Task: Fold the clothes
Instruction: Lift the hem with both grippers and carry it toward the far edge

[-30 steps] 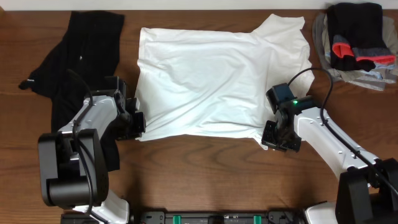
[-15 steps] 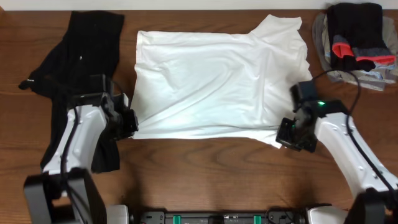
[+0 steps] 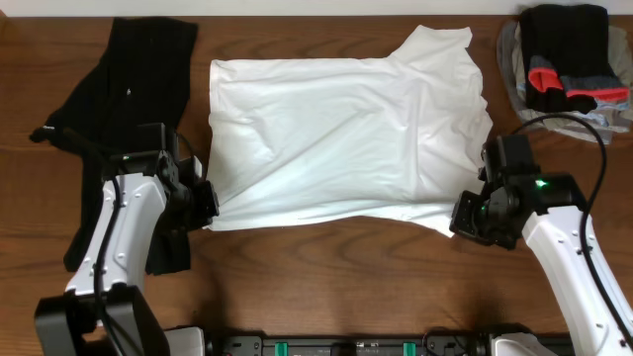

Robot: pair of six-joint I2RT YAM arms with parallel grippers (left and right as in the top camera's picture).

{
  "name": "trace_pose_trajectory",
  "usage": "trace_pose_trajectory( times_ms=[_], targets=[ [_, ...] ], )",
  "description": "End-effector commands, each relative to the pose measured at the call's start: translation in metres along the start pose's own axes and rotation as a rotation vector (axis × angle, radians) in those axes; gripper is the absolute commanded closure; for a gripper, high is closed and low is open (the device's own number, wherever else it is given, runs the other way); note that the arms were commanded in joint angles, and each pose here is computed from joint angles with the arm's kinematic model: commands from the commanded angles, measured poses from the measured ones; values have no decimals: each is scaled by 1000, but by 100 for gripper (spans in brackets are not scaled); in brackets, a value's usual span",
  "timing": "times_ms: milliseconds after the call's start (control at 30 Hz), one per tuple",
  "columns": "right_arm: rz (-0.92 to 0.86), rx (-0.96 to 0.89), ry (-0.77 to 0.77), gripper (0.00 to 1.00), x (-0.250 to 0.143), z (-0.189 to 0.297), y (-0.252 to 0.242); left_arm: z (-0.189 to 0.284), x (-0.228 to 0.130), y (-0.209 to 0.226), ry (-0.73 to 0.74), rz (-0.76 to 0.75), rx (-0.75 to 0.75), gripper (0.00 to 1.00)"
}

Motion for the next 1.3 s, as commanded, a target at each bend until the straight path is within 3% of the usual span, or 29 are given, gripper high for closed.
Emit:
trace_pose_trajectory(
  times_ms=[0, 900, 1267],
  targets=[
    [15, -13, -79, 99, 9, 11, 0, 12, 1, -2, -63, 42, -14, 94],
    [125, 37, -383, 99, 91, -21, 20, 27, 69, -31, -536, -85, -136, 94],
    [129, 40, -423, 99, 102, -27, 24, -9, 84, -51, -512, -140, -93, 94]
  ],
)
Point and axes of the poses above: each gripper's point midway between its finger pads, its own z axis back along the fingers, its own y axis along the line the jaws close on, x = y × z, the point moved 10 cm from there along z, back along the fingers, and after that the axes turned 2 degrees about z, right-handed, at the moved point
